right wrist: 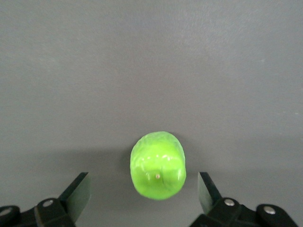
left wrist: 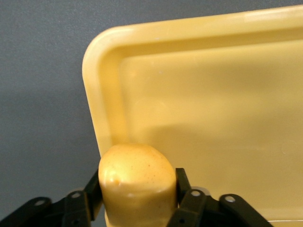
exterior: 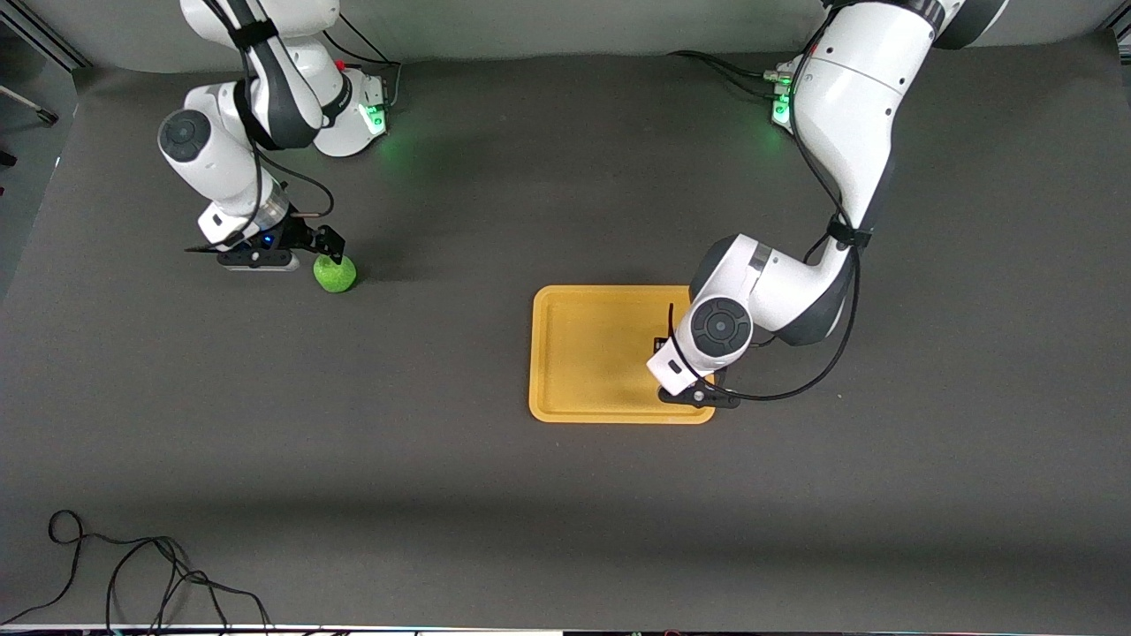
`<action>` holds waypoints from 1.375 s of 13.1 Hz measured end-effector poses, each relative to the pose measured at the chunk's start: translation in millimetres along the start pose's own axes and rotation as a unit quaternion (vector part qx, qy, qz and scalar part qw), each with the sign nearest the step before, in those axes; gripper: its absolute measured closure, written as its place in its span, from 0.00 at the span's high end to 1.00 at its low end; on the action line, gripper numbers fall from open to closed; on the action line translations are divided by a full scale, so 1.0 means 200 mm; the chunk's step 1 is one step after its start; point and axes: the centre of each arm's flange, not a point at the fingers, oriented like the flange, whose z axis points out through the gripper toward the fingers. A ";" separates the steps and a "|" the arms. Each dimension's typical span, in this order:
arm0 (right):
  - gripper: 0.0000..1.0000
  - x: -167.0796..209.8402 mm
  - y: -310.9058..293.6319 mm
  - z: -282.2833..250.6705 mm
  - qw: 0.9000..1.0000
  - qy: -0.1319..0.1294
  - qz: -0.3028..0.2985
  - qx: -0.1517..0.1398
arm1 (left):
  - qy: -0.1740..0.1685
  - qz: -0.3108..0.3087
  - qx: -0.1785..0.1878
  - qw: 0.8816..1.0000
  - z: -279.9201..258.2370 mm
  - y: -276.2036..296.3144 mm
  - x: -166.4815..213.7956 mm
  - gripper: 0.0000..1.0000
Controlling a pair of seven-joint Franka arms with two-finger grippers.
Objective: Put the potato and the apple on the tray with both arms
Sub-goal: 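Carry the potato onto the tray while the right gripper reaches the apple, then release the potato with the left gripper while the right gripper grasps the apple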
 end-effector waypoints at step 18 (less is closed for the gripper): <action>0.69 0.12 0.03 0.08 0.999 -0.028 -0.028 -0.002 | -0.007 0.031 -0.064 0.997 -1.25 -1.32 -0.25 1.00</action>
